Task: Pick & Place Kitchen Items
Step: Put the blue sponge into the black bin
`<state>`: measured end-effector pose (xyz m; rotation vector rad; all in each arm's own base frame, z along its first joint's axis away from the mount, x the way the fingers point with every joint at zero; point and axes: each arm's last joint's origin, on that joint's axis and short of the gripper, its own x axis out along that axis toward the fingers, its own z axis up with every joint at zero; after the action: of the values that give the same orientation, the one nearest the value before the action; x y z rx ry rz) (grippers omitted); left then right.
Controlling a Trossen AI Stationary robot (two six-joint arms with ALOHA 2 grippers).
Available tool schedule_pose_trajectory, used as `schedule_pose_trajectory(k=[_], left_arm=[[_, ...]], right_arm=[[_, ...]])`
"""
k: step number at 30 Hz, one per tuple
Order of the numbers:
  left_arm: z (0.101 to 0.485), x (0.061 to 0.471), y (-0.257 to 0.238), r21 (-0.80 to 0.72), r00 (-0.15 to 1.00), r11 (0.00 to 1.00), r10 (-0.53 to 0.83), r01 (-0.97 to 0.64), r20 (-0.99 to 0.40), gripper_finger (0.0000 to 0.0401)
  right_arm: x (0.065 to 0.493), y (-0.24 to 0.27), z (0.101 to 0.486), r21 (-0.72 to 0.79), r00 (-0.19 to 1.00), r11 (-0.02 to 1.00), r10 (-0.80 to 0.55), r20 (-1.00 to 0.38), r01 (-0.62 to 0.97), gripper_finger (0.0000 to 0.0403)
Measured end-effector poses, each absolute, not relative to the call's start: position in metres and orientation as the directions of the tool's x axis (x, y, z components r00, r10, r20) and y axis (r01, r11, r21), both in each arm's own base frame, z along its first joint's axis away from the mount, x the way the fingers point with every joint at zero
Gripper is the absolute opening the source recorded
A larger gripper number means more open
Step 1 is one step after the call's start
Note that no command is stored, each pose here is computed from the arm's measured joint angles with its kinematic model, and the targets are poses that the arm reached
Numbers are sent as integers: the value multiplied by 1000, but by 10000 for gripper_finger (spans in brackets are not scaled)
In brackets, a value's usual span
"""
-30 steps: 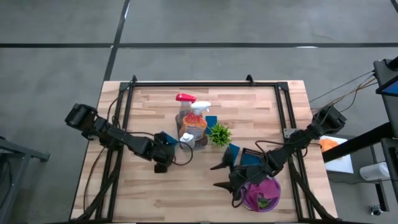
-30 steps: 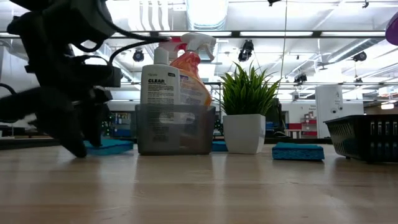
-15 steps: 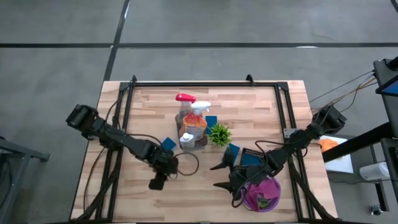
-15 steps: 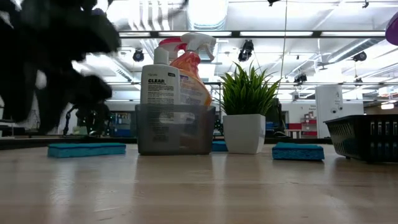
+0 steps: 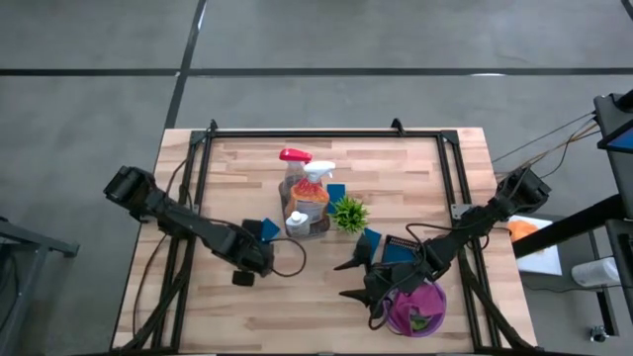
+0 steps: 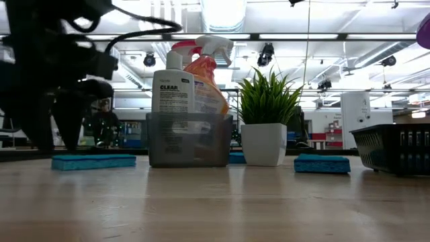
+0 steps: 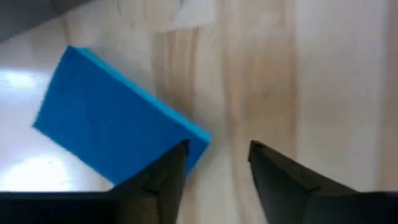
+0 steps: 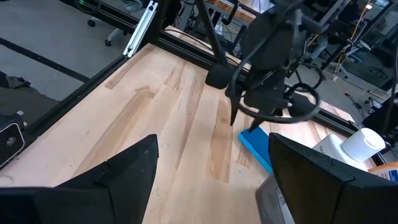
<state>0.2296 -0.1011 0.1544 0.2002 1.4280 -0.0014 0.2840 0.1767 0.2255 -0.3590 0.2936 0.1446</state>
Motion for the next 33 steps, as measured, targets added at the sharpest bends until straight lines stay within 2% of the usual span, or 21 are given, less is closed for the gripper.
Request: schedule_pose_trajectory(k=[5,7,12,17,27,33], left_arm=[[145,219,-95,294,145,936,269,192,-952,254],[141,215,-93,311,133,925,287,217,-949,274],[131,206,-90,315,116,918,295,241,-949,283],[128,205,-89,327,130,916,304,233,-944,228],[128,210,-90,340,169,925,312,170,-935,21],[128,207,-95,285,153,942,260,175,-953,5]], right_arm=[[284,177,225,-324,947,927,87,-308,-191,299],[284,177,225,-324,947,927,87,-308,-191,299],[284,177,225,-324,947,926,87,-308,-191,299],[284,177,225,-324,947,927,87,-308,-191,299],[284,177,225,-317,947,929,88,-308,-189,299],[284,177,225,-306,945,933,86,-315,-187,299]])
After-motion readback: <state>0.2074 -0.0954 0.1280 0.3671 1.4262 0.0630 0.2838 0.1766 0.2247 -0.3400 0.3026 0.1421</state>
